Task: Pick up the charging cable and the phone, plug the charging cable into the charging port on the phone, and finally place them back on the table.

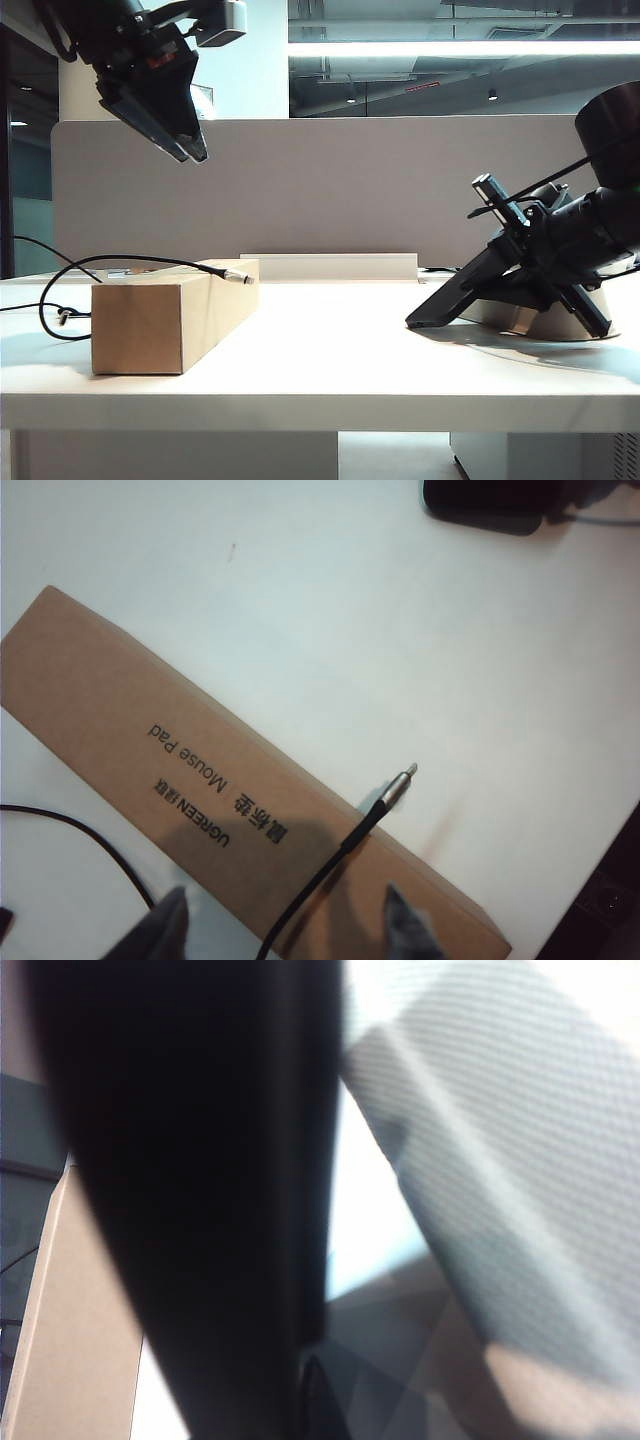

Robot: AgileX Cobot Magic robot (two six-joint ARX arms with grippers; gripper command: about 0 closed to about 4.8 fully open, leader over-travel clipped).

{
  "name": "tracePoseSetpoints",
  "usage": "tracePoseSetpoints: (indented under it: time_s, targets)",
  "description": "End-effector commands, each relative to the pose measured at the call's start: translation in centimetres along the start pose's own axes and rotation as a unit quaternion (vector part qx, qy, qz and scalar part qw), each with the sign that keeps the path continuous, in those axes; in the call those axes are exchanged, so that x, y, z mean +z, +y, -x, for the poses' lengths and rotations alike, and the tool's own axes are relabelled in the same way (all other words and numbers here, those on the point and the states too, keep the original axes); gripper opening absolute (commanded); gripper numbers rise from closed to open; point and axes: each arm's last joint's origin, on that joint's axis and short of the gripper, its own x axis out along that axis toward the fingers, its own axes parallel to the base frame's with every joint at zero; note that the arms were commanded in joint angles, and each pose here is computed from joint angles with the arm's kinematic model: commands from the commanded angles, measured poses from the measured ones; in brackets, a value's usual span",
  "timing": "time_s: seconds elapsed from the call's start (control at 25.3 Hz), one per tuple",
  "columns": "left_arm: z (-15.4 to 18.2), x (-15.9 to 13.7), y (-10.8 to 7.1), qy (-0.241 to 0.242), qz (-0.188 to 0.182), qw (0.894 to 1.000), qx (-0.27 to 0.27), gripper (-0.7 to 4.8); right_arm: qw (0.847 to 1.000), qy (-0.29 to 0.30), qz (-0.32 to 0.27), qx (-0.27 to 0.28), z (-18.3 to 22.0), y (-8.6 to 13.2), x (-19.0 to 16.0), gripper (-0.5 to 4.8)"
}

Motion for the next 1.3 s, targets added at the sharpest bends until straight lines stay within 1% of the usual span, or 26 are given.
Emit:
tracePoseSetpoints:
  time_s: [0.04,0.16,0.36,0.43,0.47,0.51,0.55,0.67,0.79,0.83,0.87,0.91,0.95,1.03,1.22,1.3]
  targets:
    - [0.2,0.2,0.0,-0.007,0.000,1.000,0.001,2.42,1.000,0.019,0.001,-0.007,0.0,-0.4,-0.4,-0.02]
    - [0.2,0.3,-0.2,-0.009,-0.003,1.000,-0.004,2.42,0.999,0.029,-0.001,0.031,0.0,0.1,-0.2,-0.02]
    - [0.0,0.6,-0.7,-0.013,-0.017,1.000,-0.014,2.42,0.998,0.035,-0.001,0.058,0.7,1.1,0.2,-0.03]
    - [0.0,0.7,-0.9,-0.014,-0.042,0.999,-0.016,2.42,0.997,0.034,0.006,0.072,1.1,1.7,0.5,-0.03]
    - [-0.1,0.8,-1.1,-0.015,-0.059,0.998,-0.018,2.42,0.996,0.030,0.014,0.081,1.4,2.2,0.8,-0.03]
    - [-0.4,1.0,-1.3,-0.015,-0.085,0.996,-0.021,2.42,0.995,0.023,0.021,0.092,1.9,2.8,1.1,-0.03]
    - [-0.6,1.0,-1.4,-0.016,-0.093,0.995,-0.022,2.42,0.995,0.018,0.025,0.100,2.3,3.2,1.3,-0.03]
    - [-1.5,1.1,-1.2,-0.014,-0.094,0.995,-0.023,2.41,0.991,-0.002,0.041,0.125,3.6,4.8,2.1,-0.03]
    - [-2.7,0.9,-1.0,-0.003,-0.098,0.995,-0.031,2.41,0.986,-0.019,0.078,0.147,4.9,6.1,2.6,-0.03]
    - [-3.5,0.8,-0.9,0.007,-0.099,0.994,-0.034,2.41,0.983,-0.026,0.100,0.150,5.9,6.9,2.8,-0.03]
    - [-4.1,0.6,-0.8,0.015,-0.107,0.993,-0.038,2.41,0.980,-0.032,0.124,0.150,6.8,7.4,3.0,-0.03]
    - [-4.4,0.6,-0.8,0.020,-0.111,0.993,-0.041,2.41,0.979,-0.035,0.137,0.150,7.3,7.7,3.0,-0.03]
    - [-5.0,0.6,-1.1,0.026,-0.127,0.991,-0.045,2.38,0.976,-0.036,0.154,0.148,8.2,8.2,3.1,-0.03]
    - [-5.5,0.6,-1.2,0.029,-0.148,0.987,-0.050,2.38,0.975,-0.036,0.165,0.146,9.0,8.6,3.1,-0.02]
    - [-6.5,0.7,-1.9,0.045,-0.201,0.977,-0.056,2.37,0.972,-0.037,0.181,0.143,10.3,9.1,3.0,-0.02]
    - [-7.0,0.6,-2.2,0.063,-0.226,0.971,-0.051,2.37,0.971,-0.038,0.188,0.142,10.7,9.2,3.0,-0.02]
